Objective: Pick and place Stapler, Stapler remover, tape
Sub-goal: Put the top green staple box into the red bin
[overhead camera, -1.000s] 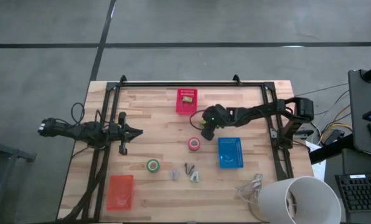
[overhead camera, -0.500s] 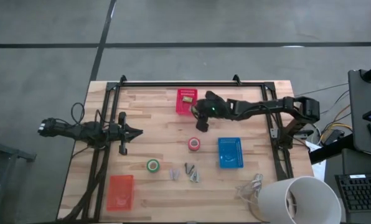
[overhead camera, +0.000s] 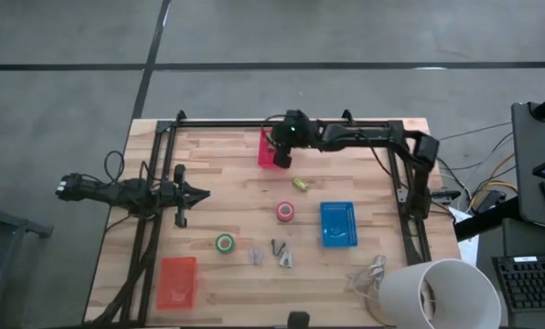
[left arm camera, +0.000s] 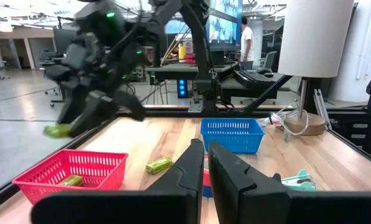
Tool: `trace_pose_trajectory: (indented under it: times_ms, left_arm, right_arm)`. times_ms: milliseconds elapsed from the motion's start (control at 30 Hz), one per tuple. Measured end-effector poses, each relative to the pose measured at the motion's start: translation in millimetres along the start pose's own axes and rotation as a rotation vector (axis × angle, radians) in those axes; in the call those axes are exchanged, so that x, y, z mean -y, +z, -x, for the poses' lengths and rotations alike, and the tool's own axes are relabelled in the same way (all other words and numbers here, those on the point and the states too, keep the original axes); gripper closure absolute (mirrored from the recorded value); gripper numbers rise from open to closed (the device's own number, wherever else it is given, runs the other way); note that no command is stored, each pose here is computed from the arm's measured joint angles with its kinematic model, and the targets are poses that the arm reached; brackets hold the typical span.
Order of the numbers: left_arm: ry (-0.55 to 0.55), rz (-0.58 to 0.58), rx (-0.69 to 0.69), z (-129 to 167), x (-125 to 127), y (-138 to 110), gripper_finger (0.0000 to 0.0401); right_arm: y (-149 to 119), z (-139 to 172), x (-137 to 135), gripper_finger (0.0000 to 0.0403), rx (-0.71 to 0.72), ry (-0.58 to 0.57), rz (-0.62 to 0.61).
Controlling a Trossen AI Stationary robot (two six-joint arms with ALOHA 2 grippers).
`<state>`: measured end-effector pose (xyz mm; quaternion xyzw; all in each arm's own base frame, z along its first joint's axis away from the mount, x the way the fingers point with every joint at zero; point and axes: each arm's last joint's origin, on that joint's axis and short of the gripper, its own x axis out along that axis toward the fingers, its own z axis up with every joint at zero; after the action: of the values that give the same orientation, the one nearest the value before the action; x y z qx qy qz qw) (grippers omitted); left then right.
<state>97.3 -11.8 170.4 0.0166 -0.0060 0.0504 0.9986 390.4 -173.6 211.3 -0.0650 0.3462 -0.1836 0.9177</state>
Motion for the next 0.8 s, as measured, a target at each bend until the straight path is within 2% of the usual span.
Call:
trace_pose_trajectory:
  times_ms: [233,400,633,800]
  left_arm:
    - [0.000,0.000,-0.001,0,0,0,0.0375]
    - [0.000,0.000,-0.001,0,0,0,0.0376]
    - [0.000,-0.001,-0.001,0,0,0,0.0376]
    - [0.000,-0.001,-0.001,0,0,0,0.0375]
  right_arm:
    - [-17,-39,22,0.0274,-0.142,0.017,-0.022]
    - [-28,-56,25,0.0275,-0.189,0.039,-0.033]
    - [-27,-54,26,0.0281,-0.190,0.044,-0.035]
    - [-28,-54,25,0.0259,-0.194,0.046,-0.039]
